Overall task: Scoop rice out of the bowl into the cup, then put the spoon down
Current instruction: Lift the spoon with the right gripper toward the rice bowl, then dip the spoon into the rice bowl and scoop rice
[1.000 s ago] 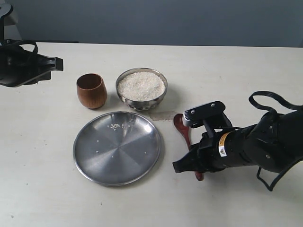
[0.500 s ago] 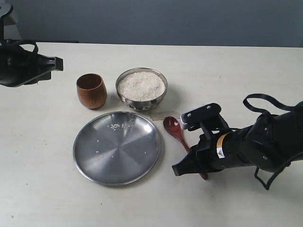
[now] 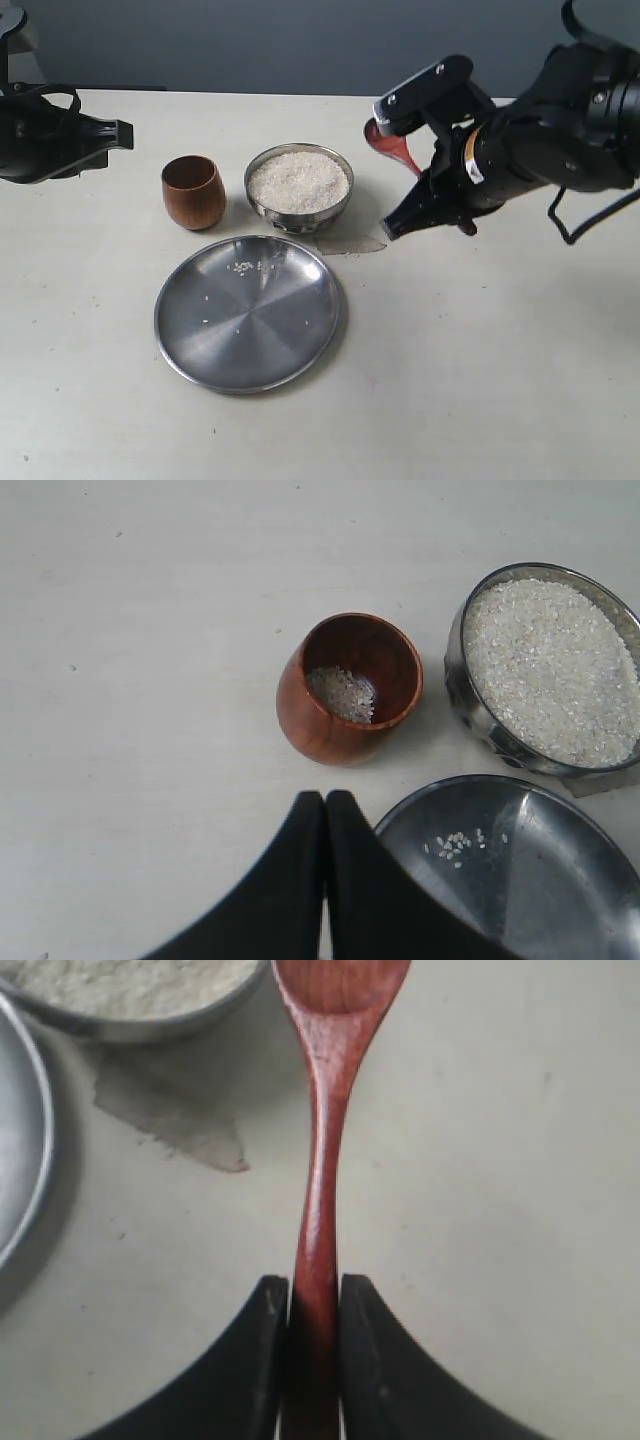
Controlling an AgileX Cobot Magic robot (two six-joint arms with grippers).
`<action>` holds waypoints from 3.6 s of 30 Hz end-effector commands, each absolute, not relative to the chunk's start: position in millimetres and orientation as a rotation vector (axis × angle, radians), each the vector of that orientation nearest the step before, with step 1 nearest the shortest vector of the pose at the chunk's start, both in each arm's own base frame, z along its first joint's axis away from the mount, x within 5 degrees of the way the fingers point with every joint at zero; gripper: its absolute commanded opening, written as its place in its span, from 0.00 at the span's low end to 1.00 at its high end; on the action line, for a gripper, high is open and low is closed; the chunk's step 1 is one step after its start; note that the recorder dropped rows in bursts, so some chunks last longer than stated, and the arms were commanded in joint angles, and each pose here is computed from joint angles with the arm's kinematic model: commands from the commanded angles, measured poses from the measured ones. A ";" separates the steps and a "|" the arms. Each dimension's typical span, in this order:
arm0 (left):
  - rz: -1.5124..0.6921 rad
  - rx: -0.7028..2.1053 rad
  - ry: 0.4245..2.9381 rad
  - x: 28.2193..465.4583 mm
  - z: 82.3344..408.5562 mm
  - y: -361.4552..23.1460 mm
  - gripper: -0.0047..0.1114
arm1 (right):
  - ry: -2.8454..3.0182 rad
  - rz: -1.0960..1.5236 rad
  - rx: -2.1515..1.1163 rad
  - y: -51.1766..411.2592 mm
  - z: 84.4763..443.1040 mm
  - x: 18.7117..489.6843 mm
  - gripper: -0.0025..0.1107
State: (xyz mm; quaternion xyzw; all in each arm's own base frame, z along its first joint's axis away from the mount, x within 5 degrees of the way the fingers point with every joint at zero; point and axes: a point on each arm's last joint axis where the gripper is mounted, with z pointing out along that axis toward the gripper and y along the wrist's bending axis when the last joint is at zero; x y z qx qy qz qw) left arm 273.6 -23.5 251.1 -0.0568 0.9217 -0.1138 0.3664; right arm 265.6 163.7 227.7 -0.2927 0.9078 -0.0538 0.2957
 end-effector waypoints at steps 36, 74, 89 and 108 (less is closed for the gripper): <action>-0.284 -0.145 2.343 275.9 253.2 -23.4 0.04 | 2.057 -1.130 -1.540 266.6 193.8 332.4 0.02; -0.284 -0.145 2.344 275.9 253.2 -23.4 0.04 | 2.504 -0.526 -0.972 280.6 186.6 313.9 0.02; -0.284 -0.145 2.344 275.9 253.2 -23.4 0.04 | 2.563 -0.231 -0.784 272.6 209.4 321.2 0.02; -0.284 -0.145 2.344 275.9 253.2 -23.4 0.04 | 2.406 0.042 -0.916 295.6 220.3 319.5 0.02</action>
